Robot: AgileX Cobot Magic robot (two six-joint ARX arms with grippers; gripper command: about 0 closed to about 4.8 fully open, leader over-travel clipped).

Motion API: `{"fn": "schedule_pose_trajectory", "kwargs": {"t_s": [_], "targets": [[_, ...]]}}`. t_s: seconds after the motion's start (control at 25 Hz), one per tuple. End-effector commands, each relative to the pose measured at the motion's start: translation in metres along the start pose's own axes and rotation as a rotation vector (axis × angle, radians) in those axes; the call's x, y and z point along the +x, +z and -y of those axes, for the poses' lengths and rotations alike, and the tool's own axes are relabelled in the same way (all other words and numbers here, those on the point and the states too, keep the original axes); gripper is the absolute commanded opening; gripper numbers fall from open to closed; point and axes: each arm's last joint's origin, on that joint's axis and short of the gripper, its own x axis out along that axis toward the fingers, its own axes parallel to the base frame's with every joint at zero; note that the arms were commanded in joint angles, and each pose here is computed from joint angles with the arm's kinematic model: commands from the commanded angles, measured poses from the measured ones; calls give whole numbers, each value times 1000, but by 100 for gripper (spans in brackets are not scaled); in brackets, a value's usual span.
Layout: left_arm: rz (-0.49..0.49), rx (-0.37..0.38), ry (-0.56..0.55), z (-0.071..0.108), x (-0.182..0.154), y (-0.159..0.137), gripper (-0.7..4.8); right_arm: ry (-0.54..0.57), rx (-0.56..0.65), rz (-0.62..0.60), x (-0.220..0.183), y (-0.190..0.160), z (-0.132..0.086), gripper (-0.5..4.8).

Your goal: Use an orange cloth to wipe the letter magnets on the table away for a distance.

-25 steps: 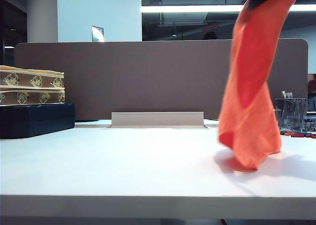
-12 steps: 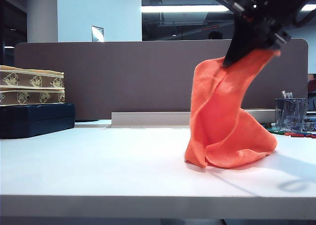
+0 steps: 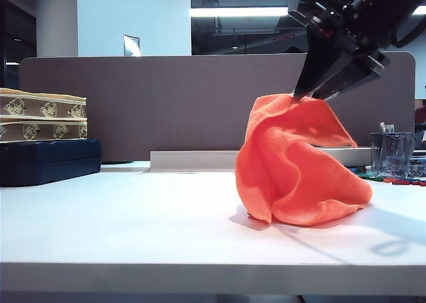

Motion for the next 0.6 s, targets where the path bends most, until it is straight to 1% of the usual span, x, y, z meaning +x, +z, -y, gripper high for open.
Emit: {"fn": "schedule_pose_trajectory", "kwargs": {"t_s": [0.04, 0.32, 0.36, 0.44, 0.52, 0.56, 0.6], "targets": [[6, -3, -4, 0, 0, 1, -5, -8, -26, 69, -18, 8, -6, 176], [14, -2, -8, 0, 0, 2, -5, -79, -78, 202, -61, 15, -20, 176], [14, -2, -8, 0, 0, 2, -5, -93, -91, 236, -68, 17, -22, 176], [13, -2, -8, 0, 0, 2, -5, -92, -93, 241, -68, 17, -22, 176], [13, -2, -8, 0, 0, 2, -5, -86, -83, 214, -61, 16, -20, 185], [14, -2, -8, 0, 0, 2, -5, -78, -65, 170, -54, 13, -17, 242], [15, -2, -9, 0, 0, 3, -5, -77, -51, 134, -50, 10, -16, 280]]}}
